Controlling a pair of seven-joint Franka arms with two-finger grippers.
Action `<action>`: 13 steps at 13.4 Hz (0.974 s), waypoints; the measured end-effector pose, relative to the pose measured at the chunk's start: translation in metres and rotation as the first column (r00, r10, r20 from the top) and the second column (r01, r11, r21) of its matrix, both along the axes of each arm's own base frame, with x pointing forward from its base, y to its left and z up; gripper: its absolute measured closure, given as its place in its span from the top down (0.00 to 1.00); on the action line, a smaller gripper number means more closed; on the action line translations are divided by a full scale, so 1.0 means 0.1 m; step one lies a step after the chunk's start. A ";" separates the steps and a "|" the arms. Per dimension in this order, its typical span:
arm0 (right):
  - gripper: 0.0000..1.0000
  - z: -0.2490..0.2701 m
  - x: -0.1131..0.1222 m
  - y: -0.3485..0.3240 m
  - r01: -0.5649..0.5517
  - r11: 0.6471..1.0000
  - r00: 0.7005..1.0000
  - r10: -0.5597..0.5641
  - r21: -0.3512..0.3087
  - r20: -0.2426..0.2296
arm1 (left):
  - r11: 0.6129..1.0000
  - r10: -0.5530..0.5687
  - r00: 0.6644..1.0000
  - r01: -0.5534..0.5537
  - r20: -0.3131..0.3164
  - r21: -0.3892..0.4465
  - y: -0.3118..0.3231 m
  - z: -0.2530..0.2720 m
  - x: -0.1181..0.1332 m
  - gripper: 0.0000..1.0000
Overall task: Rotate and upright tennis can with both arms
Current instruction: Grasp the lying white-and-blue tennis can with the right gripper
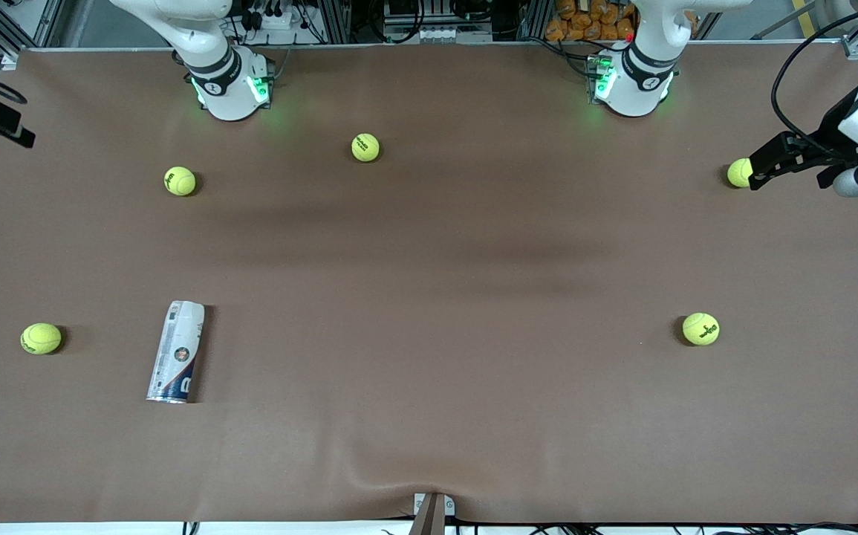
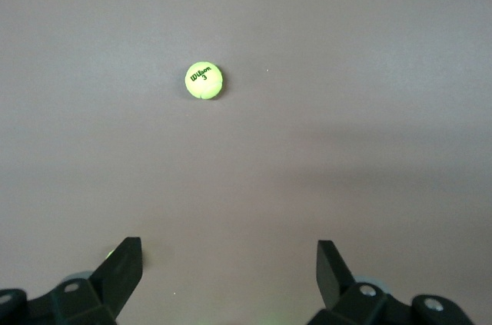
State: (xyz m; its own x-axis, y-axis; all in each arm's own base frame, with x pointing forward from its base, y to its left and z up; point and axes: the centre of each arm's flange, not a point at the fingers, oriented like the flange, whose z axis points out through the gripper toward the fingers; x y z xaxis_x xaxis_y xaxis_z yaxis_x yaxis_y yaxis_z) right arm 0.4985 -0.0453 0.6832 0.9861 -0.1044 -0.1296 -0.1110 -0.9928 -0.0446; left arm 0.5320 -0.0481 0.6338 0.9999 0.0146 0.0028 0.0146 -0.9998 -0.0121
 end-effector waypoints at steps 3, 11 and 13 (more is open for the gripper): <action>1.00 0.03 -0.04 -0.01 0.002 1.000 1.000 -0.002 0.000 -0.004 | 1.000 0.001 1.000 -0.002 0.004 0.024 0.03 0.01 0.00 1.00; 1.00 -0.20 0.00 -0.18 0.035 0.999 0.999 -0.035 0.005 -0.037 | 0.998 0.047 0.999 -0.047 0.003 0.049 0.29 0.17 -0.02 1.00; 1.00 -0.64 0.29 -0.23 0.037 0.999 0.996 -0.036 0.011 -0.078 | 0.997 0.058 0.998 -0.058 0.007 0.049 0.42 0.22 -0.04 1.00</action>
State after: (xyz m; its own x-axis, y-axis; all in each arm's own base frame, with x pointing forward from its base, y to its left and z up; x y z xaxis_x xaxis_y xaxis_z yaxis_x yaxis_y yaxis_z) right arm 0.5275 -0.0679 0.6194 0.9684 -0.1383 -0.2077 -0.1510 -0.9874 -0.0467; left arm 0.5284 -0.0063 0.6559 0.9973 0.0723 0.0102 0.0728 -0.9955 -0.0606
